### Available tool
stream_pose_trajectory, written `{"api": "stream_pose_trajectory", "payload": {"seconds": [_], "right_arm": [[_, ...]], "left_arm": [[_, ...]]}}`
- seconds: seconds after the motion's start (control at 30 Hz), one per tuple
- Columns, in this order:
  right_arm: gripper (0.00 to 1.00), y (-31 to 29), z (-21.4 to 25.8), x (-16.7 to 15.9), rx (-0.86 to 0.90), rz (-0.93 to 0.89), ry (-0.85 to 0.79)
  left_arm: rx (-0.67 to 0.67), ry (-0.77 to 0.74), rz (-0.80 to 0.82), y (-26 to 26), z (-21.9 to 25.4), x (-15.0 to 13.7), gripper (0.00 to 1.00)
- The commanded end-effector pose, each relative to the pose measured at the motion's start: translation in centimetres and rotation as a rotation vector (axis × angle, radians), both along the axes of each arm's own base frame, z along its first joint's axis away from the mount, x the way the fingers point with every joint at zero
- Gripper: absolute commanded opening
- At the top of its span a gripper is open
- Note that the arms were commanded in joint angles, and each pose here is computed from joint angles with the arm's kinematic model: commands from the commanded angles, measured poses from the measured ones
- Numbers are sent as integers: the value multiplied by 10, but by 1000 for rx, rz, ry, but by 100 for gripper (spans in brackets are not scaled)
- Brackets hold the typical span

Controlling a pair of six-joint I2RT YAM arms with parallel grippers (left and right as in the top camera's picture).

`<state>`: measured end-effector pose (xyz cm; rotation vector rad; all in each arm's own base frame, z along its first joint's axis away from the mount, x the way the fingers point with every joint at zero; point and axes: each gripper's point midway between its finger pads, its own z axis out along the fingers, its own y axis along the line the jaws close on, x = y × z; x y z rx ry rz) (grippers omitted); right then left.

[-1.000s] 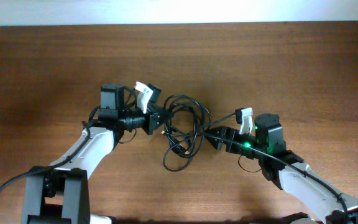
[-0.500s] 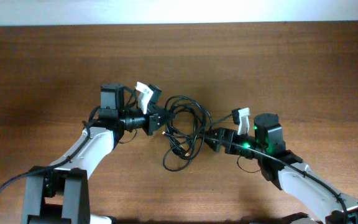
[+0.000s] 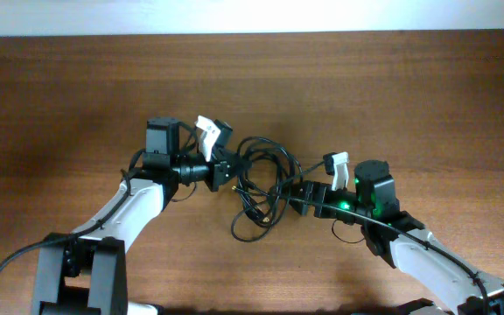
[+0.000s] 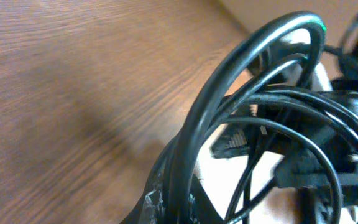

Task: Untangle cables
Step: 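Pull the right gripper away to the right, stretching the cable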

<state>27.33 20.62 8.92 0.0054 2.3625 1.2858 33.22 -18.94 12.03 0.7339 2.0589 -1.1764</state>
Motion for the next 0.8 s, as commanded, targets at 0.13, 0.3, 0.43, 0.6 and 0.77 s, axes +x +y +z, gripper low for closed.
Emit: {"api": "stream_pose_trajectory", "payload": {"seconds": [0.13,0.3,0.43,0.6,0.77], "right_arm": [[94,2,4,0,0,38,-40],[93,-18,-12,3,-40,-32,37],[94,-22,-17,2,-65,-43,49],[94,-25,-19,6,-87,-56,31],[95,-21,-8,13,-63,-50,-29]], "left_arm": [[140,165,336,32,-30,33,0],[99,349,514,46,-38,39,0],[15,409,432,33,-28,28,0],[-41,374,286,18,-15,15,0],[-102,328,150,5,0,2,0]]}}
